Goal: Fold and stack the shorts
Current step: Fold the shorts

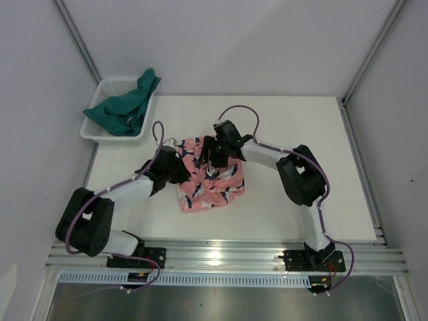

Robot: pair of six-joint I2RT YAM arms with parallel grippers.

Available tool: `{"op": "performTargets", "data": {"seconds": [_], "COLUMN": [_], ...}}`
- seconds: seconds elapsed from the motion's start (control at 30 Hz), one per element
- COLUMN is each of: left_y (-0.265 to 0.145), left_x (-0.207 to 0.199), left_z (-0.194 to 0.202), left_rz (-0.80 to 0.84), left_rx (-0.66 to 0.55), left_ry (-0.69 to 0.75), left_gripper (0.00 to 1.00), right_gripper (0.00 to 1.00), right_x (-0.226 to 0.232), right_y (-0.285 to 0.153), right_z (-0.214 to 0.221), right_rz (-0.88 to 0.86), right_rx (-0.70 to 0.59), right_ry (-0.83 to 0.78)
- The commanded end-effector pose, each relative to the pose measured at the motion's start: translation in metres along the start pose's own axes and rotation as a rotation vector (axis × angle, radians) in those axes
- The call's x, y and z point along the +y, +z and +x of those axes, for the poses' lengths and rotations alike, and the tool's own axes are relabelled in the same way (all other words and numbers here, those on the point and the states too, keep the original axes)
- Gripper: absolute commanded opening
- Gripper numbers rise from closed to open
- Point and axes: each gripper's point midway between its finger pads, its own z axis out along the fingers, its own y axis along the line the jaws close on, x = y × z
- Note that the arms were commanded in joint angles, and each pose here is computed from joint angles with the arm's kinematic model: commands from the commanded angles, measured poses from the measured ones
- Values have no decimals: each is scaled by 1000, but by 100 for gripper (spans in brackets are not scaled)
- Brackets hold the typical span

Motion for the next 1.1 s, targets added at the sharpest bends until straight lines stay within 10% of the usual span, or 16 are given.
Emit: {"op": "performTargets", "data": {"seconds": [0.0,0.33,0.6,0.7,0.83,1.07], "left_y": [-17,-55,-78,-82,-79,-70], "left_x": [-4,9,11,8,13,29], "left_z": [-7,-39,-61,-65,-57,-32], "left_rz": [8,-22,-30,-17,-24,-38], "left_rx": [-30,-120,-172,-191,-180,-155], "left_ry": [26,-2,-7,-9,-13,-34], "left_gripper": [17,20,21,21,21,19], "right_gripper": [66,68,65,50,5,0], "right_x": [65,125,65,45,19,-6], "right_y": [-56,-127,-136,-135,-127,-86], "right_z": [-34,-28,-32,-30,-36,-30], "right_rz": [-184,-606,-429,-337,-225,-105], "right_rx": [-96,-63,-175,-213,-308,-302], "right_ry": [-25,11,9,-11,5,-13]}}
